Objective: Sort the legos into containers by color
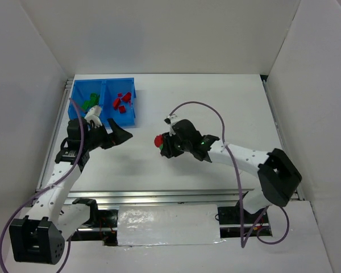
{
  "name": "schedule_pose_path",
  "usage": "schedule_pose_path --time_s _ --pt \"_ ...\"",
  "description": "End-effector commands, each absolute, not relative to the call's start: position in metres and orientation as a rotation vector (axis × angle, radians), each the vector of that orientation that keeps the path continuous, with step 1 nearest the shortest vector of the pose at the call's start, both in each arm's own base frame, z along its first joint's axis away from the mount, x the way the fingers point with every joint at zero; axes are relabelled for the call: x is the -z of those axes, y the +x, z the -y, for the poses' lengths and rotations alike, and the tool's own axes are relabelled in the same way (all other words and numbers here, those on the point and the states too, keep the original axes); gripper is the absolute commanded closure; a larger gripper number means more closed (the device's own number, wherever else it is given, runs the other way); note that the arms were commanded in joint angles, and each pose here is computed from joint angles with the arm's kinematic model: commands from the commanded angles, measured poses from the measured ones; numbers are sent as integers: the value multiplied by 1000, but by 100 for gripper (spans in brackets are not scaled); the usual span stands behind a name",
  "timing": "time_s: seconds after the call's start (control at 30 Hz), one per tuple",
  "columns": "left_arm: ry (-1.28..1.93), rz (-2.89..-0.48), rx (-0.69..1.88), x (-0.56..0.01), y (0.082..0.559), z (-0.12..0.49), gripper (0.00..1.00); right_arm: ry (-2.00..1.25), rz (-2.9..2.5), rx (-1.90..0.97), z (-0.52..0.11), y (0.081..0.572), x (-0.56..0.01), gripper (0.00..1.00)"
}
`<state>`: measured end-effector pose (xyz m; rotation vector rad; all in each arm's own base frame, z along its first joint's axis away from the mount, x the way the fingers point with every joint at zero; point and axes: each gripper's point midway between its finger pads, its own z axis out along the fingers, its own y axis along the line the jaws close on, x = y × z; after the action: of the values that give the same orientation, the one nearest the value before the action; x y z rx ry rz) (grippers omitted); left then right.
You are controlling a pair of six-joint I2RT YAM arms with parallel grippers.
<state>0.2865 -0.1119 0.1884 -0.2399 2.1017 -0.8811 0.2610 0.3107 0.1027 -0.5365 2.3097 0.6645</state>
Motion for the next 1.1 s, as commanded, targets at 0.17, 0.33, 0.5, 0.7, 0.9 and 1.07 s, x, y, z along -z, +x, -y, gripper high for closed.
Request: schedule_pose_path --time_s 0.17,0.33,0.5,0.7,0.9,1.07 --pt "296 -1880 1291 -253 246 201 1 -1041 -1985 -1412 -349 157 -214 98" --pt "435 -1826 1341 -268 223 218 1 -1118 -1875 -1505 -342 136 -240 97" --pt "518 -1820 1431 -270 208 229 12 -1109 -1841 -1497 -343 137 -256 95" --pt "607 -1740 1521 -283 187 233 9 -1106 -1859 -1516 -343 141 -255 95" --pt "662 -1668 1535 -298 178 233 1 -1111 -1853 -1530 -342 141 -255 96" --pt "705 -1617 1558 -305 169 232 1 -1142 -1783 -1579 -336 134 -267 96"
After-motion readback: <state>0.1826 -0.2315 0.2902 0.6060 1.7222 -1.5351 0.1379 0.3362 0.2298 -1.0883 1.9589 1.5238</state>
